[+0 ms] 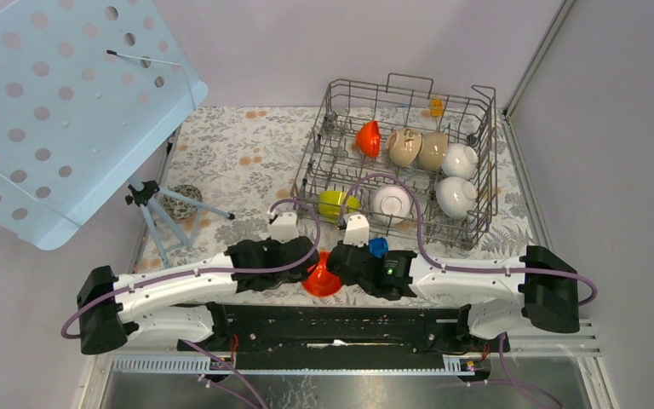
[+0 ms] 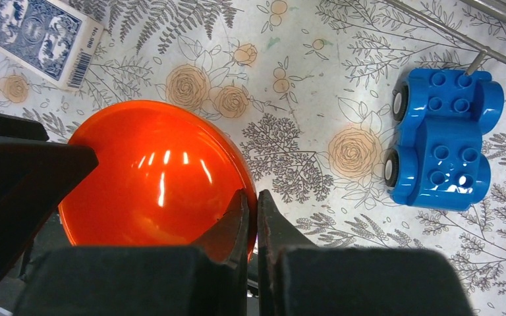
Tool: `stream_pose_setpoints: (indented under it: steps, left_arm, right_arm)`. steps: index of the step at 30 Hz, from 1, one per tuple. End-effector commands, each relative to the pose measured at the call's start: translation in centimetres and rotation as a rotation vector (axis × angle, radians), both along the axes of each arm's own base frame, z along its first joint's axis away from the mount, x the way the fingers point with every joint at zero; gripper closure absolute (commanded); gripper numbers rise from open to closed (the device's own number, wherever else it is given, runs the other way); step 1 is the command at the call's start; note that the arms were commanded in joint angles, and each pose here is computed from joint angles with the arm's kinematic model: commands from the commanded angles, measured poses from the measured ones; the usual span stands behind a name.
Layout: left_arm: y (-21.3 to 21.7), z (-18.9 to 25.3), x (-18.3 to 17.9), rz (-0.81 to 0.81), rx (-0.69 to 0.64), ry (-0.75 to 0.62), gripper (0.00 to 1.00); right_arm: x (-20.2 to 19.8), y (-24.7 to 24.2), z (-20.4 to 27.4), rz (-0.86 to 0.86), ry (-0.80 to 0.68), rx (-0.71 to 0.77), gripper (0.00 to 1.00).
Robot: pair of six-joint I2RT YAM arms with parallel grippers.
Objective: Unload the bowls from the dish rack
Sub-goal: Place the bowl at the center of the board.
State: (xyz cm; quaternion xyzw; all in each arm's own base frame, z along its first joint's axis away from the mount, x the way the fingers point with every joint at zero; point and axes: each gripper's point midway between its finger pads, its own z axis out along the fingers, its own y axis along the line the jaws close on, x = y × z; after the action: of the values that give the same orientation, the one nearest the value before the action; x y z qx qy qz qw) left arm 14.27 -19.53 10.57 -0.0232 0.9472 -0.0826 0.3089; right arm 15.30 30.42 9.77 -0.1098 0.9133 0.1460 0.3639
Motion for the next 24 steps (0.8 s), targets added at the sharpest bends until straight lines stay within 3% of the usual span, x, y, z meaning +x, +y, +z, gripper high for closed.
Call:
stream_pose_setpoints:
  steps: [1, 5, 12, 20, 24]
  left_arm:
    - [-1.2, 0.4, 0.3, -0.069, 0.002, -0.012, 0.59]
    - [-1.8, 0.1, 0.1, -0.094, -0.014, 0.001, 0.69]
    - [-2.7, -0.3, -0.5, -0.149, -0.044, 0.022, 0.69]
    - [-2.7, -0.5, -0.6, -0.154, -0.043, 0.029, 1.0]
    - [-2.7, -0.2, -0.4, -0.149, -0.044, 0.014, 1.0]
  right_arm:
    - [0.7, 0.8, 1.3, -0.019, -0.032, 0.03, 1.0]
    - [0.6, 0.7, 1.2, -0.019, -0.03, 0.028, 1.0]
    - [0.5, 0.5, 1.1, -0.019, -0.028, 0.03, 1.0]
    - [0.4, 0.4, 1.0, -0.016, -0.025, 0.031, 1.0]
    - [0.1, 0.6, 1.4, 0.01, -0.016, 0.046, 1.0]
